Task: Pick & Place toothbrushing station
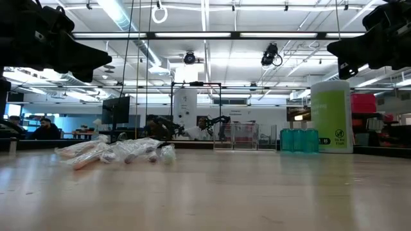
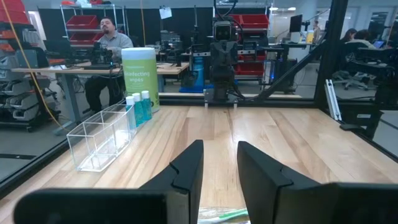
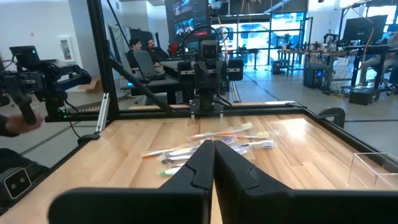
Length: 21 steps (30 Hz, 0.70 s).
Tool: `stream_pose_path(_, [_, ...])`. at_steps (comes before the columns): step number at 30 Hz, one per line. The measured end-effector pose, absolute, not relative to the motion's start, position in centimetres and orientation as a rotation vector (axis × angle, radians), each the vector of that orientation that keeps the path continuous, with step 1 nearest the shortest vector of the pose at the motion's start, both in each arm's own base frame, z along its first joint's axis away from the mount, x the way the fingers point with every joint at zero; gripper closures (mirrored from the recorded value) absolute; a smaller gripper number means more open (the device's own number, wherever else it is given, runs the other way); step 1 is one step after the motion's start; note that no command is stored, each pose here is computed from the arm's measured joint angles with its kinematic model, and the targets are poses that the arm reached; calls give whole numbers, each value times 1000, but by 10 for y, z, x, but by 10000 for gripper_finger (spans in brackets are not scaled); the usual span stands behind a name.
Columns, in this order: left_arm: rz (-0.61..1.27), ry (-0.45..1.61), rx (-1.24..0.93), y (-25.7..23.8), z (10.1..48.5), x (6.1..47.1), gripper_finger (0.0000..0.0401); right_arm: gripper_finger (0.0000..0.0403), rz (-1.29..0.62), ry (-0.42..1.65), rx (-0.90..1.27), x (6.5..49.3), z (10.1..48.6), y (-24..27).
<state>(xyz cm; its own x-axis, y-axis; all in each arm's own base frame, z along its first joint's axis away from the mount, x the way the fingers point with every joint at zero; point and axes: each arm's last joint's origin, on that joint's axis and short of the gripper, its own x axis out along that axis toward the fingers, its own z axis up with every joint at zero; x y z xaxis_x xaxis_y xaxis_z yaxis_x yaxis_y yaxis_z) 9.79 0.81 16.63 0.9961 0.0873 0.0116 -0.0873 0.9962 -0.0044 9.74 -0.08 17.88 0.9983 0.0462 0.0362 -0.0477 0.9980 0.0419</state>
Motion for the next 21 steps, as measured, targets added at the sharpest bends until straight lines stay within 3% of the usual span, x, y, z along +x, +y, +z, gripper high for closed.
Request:
stream_pose_path(7, [88,-12,-4,8,166,98,305,396,47,-35,43,97,179,-1])
stream_pose_path(15, [87,-12,-4,8,166,98,305,354,44,-39,4,97,179,-1])
stream_pose_path(21, [87,-12,-4,8,166,98,305,333,26,-209,69,95,195,-2])
